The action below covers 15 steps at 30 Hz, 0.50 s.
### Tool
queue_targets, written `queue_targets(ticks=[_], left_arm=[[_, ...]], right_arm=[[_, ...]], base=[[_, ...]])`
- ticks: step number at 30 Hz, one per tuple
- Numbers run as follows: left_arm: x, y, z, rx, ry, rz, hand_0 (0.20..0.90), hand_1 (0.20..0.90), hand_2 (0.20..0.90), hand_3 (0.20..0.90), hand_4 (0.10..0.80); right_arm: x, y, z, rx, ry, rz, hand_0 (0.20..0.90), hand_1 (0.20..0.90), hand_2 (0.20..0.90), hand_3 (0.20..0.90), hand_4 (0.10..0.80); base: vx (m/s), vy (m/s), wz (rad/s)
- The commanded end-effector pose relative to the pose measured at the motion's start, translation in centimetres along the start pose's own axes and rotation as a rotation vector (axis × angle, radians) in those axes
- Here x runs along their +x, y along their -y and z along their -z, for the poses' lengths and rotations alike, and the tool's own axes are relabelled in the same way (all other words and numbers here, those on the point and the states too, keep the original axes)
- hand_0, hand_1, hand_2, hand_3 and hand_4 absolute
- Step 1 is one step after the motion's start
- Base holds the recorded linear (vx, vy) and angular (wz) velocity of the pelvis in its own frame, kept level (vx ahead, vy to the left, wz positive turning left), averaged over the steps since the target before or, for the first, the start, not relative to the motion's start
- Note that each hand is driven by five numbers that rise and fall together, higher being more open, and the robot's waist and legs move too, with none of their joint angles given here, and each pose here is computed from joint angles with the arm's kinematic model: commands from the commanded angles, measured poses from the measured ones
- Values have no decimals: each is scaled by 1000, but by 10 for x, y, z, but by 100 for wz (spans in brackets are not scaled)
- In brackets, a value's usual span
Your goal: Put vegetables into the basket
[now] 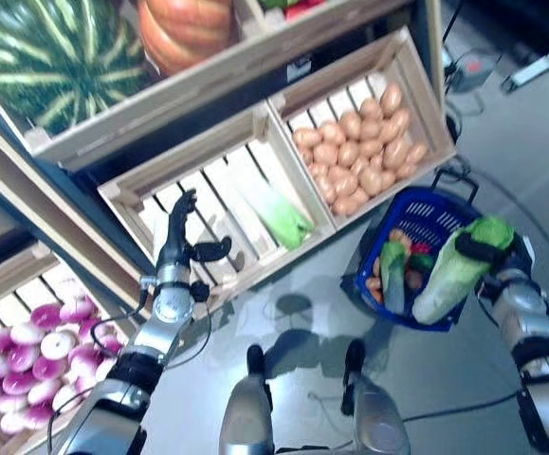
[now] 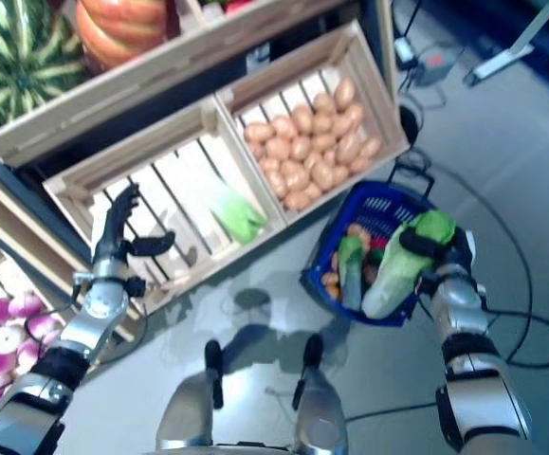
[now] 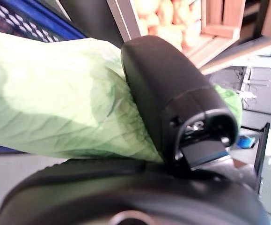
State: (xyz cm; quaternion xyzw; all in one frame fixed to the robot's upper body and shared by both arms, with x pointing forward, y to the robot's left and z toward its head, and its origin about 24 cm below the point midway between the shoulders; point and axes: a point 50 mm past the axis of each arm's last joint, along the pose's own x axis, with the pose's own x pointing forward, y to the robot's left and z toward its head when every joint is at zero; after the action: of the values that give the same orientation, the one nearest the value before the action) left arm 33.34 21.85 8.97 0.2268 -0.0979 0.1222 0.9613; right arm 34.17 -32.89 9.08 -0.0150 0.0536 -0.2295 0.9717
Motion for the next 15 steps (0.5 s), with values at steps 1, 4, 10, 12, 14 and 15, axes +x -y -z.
queue_targets(ticks=[1, 4, 10, 12, 14, 15], left_arm=[[16, -18, -43, -28, 246, -88, 900, 900, 900, 900, 800], [19, -14, -47, -36, 256, -81, 900, 900, 900, 900, 800], [25, -13, -60, -37, 304, -54, 900, 900, 900, 900, 800], [26, -14, -64, -49, 323, -57, 900, 900, 900, 900, 800], [26, -13, -67, -56, 340, -61, 900, 900, 900, 900, 800], [26, -12, -68, -60, 347, -60, 900, 900, 900, 900, 800]], right_arm=[[9, 17, -64, 25, 233, 91, 300, 300, 300, 300, 400], [12, 20, -67, 25, 219, 111, 300, 300, 300, 300, 400], [15, 40, -90, 16, 236, 191, 300, 300, 300, 300, 400], [16, 46, -97, 7, 237, 232, 300, 300, 300, 300, 400], [16, 48, -103, 22, 247, 250, 300, 300, 300, 300, 400], [16, 49, -105, 29, 251, 259, 300, 300, 300, 300, 400]], base=[[-136, 101, 0], [-54, 50, -1], [-14, 20, 13], [16, 34, 10], [-44, 19, 2], [57, 11, 0]])
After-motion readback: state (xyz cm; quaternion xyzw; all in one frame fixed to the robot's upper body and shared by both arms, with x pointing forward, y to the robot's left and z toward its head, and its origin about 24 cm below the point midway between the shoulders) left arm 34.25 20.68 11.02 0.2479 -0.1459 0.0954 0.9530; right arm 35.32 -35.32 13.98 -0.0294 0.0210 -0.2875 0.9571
